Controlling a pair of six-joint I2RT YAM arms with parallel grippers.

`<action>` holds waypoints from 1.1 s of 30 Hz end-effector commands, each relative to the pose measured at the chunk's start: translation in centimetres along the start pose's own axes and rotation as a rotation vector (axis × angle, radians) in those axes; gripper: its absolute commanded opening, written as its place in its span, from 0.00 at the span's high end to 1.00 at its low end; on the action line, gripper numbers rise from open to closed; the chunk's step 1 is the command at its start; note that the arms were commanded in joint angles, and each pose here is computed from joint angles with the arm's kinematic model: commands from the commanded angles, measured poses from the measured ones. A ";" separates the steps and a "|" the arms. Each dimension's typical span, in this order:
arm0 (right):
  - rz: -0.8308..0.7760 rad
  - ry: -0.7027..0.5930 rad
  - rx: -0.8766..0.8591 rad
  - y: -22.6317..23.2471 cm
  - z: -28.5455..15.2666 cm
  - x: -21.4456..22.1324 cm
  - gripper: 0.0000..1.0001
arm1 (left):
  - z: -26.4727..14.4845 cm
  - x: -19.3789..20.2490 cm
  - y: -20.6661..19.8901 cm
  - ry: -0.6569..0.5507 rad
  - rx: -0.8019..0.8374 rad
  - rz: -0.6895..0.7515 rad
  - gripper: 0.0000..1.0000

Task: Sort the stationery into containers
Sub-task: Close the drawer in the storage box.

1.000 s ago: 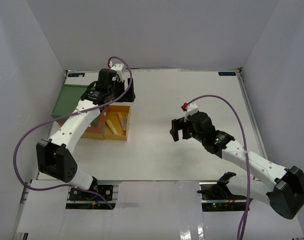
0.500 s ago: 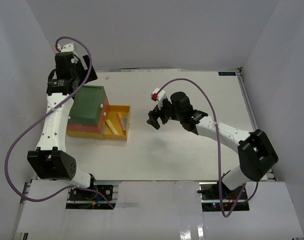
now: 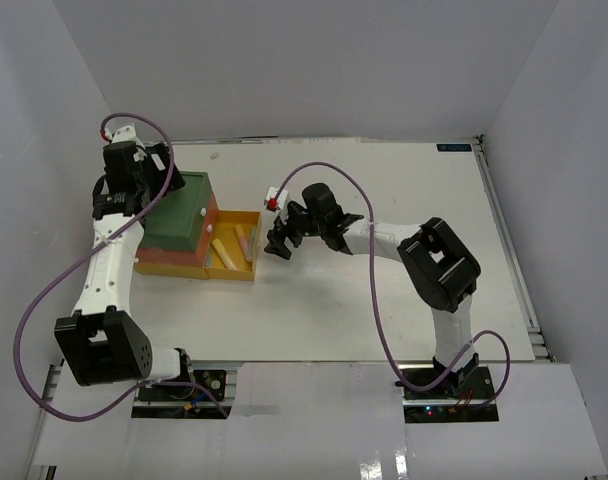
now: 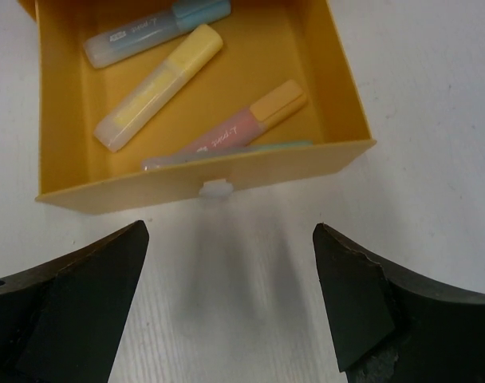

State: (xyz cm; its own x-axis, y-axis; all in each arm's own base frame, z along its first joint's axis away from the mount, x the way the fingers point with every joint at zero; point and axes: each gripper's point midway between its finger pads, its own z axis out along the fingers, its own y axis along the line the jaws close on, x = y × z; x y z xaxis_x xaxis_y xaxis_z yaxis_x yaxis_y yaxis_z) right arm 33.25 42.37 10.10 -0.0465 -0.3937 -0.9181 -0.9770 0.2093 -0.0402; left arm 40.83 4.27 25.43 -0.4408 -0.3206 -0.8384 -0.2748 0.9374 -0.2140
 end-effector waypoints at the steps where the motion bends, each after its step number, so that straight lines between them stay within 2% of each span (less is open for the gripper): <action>1: -0.106 -0.138 -0.007 -0.8 2.2 -4.5 0.10 | -0.4 1.5 -1.2 0.013 0.084 -0.018 0.02; 14: -0.118 -0.233 -0.152 1.5 8.9 -5.4 0.00 | 0.6 7.2 -3.2 0.092 0.256 -0.070 0.02; 16: -0.116 -0.243 -0.184 2.2 9.8 -5.3 0.04 | 0.8 8.1 -3.5 0.105 0.282 -0.070 0.02; 20: -0.136 -0.320 -0.184 2.1 11.1 -7.9 0.06 | 1.1 9.1 -3.9 0.122 0.317 -0.079 0.02; 22: -0.124 -0.335 -0.188 2.1 12.0 -7.9 0.07 | 1.4 9.8 -3.9 0.138 0.323 -0.083 0.02; 23: -0.137 -0.366 -0.182 1.7 12.2 -9.4 0.08 | 1.4 9.8 -4.0 0.142 0.328 -0.087 0.02; 33: -0.098 -0.436 -0.212 2.4 15.2 -10.3 0.13 | 1.1 9.7 -4.5 0.136 0.356 -0.093 0.02</action>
State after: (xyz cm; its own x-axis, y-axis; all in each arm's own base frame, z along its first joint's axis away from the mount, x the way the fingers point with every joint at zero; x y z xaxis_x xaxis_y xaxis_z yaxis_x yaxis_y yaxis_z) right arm 35.71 58.99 10.92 0.0610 -0.0667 -0.9959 -0.9980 0.0118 -0.0620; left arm 41.97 -1.12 25.61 -0.2777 -0.3414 -0.8980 0.0679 0.9254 -0.3728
